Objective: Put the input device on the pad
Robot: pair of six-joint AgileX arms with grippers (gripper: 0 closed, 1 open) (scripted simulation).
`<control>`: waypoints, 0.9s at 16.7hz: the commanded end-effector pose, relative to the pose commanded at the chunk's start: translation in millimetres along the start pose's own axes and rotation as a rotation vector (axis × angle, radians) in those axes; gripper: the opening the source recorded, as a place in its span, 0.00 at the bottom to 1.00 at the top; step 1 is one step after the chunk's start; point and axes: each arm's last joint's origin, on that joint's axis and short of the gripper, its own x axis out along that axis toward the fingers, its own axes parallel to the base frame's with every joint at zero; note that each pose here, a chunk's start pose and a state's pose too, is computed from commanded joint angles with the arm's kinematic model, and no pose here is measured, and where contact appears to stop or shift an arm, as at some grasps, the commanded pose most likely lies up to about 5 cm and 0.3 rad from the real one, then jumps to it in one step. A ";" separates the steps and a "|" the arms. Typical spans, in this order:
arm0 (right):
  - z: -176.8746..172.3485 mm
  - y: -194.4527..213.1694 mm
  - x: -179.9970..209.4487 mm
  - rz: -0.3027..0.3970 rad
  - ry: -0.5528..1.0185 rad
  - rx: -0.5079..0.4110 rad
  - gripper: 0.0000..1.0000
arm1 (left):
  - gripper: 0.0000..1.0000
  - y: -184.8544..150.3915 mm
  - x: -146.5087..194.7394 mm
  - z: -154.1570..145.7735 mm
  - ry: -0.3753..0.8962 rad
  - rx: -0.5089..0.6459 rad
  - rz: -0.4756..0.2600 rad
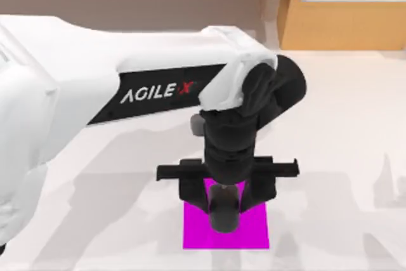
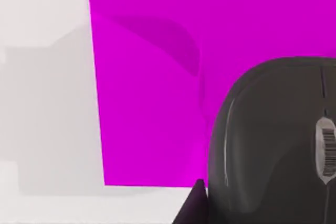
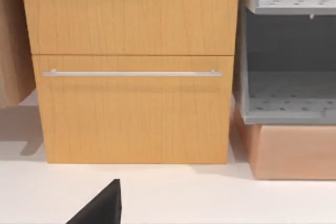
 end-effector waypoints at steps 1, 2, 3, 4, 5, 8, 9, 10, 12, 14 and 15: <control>0.0 0.0 0.0 0.000 0.000 0.000 1.00 | 0.00 -0.4 0.6 0.1 -0.007 0.000 -0.006; 0.0 0.0 0.0 0.000 0.000 0.000 1.00 | 0.00 -1.0 1.1 0.4 -0.018 0.000 -0.012; 0.0 0.0 0.0 0.000 0.000 0.000 1.00 | 0.00 -1.6 1.5 0.8 -0.033 -0.001 -0.017; 0.0 0.0 0.0 0.000 0.000 0.000 1.00 | 0.00 -2.3 1.9 1.5 -0.052 -0.003 -0.021; 0.0 0.0 0.0 0.000 0.000 0.000 1.00 | 0.00 -3.0 2.3 2.2 -0.071 -0.005 -0.024; 0.0 0.0 0.0 0.000 0.000 0.000 1.00 | 0.00 -3.8 8.2 3.9 -0.112 -0.011 -0.016; 0.0 0.0 0.0 0.000 0.000 0.000 1.00 | 0.00 -3.5 12.3 4.2 -0.112 -0.012 -0.006; 0.0 0.0 0.0 0.000 0.000 0.000 1.00 | 0.00 -3.5 12.3 4.2 -0.112 -0.012 -0.006; 0.0 0.0 0.0 0.000 0.000 0.000 1.00 | 0.00 -3.5 12.3 4.2 -0.112 -0.012 -0.006; 0.0 0.0 0.0 0.000 0.000 0.000 1.00 | 0.08 -3.5 12.3 4.2 -0.112 -0.012 -0.006; 0.0 0.0 0.0 0.000 0.000 0.000 1.00 | 0.15 -3.5 12.3 4.2 -0.112 -0.012 -0.006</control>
